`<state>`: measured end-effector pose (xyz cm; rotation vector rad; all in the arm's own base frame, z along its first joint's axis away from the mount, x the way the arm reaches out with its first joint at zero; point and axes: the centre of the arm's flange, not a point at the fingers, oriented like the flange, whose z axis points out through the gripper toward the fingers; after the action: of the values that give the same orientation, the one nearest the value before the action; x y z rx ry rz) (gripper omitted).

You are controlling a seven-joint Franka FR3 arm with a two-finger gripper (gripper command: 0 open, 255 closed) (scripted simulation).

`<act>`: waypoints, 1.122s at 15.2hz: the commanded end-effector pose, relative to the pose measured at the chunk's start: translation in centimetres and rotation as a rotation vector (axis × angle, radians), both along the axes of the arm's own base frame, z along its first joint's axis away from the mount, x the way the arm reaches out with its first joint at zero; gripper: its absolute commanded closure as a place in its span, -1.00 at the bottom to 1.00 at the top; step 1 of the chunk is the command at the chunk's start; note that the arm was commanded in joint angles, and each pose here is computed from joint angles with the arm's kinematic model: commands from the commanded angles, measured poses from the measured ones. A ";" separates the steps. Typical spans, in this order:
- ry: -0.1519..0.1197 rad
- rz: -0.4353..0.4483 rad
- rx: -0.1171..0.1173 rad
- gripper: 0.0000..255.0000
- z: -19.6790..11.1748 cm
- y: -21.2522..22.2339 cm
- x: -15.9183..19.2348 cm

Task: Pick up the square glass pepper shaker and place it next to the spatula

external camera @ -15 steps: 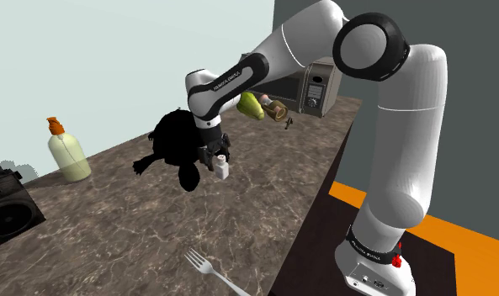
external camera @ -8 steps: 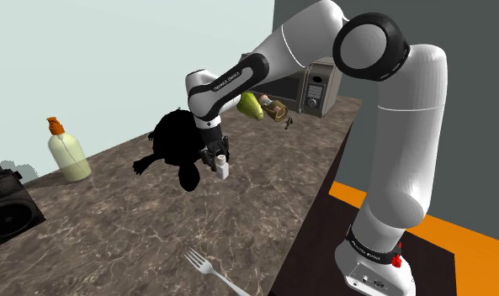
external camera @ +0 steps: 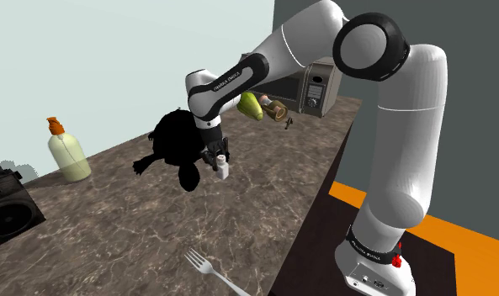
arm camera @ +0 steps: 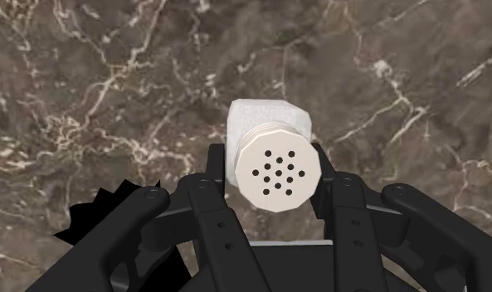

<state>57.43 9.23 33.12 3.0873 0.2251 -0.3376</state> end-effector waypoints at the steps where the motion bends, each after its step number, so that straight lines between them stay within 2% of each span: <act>1: 0.000 0.000 0.000 1.00 0.0 0.0 0.0; 17: 0.000 0.000 0.000 1.00 8.4 0.0 0.0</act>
<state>57.45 9.24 40.97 3.0873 0.2249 -0.3377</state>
